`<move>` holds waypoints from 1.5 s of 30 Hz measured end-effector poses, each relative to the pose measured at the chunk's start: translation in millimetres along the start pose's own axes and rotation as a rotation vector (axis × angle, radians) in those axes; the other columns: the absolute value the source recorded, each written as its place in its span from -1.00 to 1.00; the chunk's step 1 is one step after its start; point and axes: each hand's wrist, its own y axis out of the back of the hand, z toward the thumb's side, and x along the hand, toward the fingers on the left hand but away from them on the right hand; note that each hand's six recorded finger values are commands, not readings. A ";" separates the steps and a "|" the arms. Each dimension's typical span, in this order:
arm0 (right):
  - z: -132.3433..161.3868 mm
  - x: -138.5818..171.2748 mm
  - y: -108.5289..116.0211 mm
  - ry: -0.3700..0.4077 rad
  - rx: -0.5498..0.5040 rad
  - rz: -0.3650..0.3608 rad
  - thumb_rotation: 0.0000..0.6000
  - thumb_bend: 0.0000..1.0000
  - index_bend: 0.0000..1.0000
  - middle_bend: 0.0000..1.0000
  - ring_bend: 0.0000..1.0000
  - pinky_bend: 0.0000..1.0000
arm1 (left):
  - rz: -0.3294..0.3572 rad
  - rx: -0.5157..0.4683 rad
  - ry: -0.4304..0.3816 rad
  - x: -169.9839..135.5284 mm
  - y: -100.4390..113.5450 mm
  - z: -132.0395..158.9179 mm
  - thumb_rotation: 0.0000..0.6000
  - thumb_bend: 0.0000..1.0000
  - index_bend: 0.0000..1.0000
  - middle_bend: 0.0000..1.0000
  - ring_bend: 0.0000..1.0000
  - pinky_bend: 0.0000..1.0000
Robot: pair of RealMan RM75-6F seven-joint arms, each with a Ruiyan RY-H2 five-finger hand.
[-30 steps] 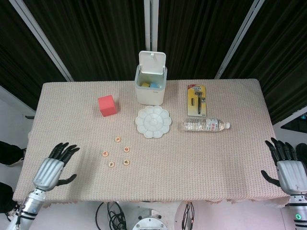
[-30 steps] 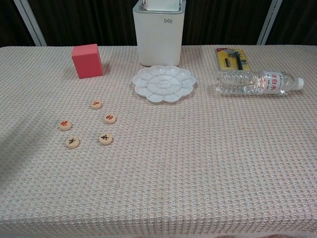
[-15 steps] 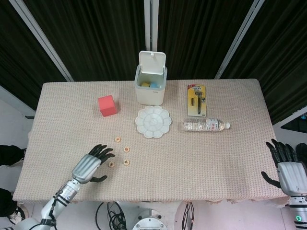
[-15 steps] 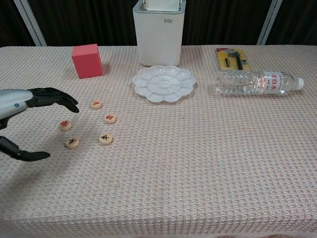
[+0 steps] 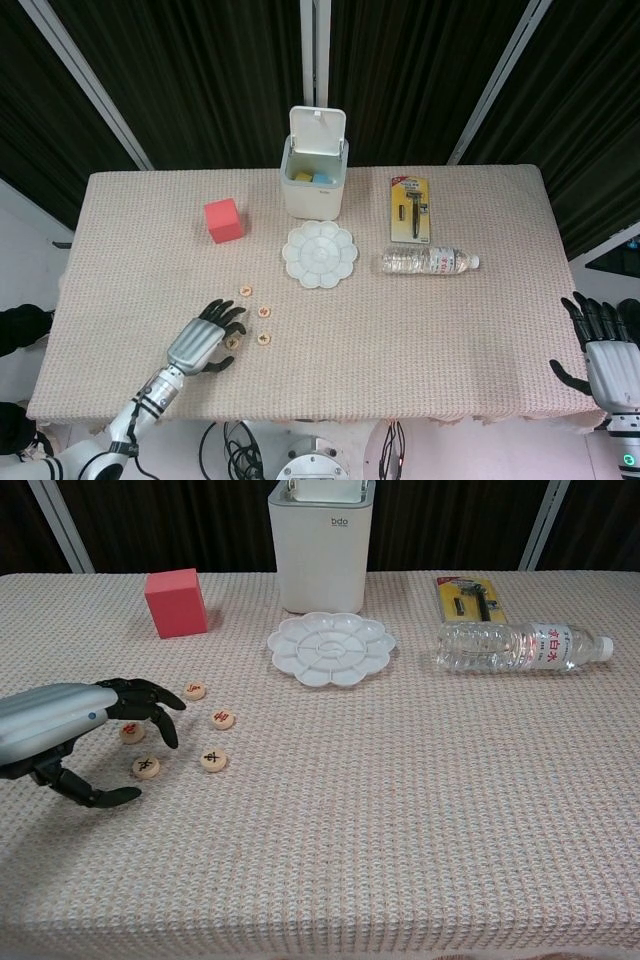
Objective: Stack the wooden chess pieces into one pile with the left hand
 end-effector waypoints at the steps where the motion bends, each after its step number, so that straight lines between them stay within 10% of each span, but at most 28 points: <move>1: -0.1 0.1 0.0 0.000 0.000 0.000 1.00 -0.71 -1.00 -1.00 -1.00 -1.00 | -0.003 0.003 0.002 0.0 -0.9 -0.7 1.00 -0.35 -0.29 -0.79 -1.00 -1.00; 45: -3.0 0.4 -4.3 -0.016 -0.012 0.020 1.00 -0.72 -1.00 -1.00 -1.00 -1.00 | 0.041 0.037 0.080 16.1 24.5 -30.4 1.00 -0.30 -0.05 -0.74 -1.00 -1.00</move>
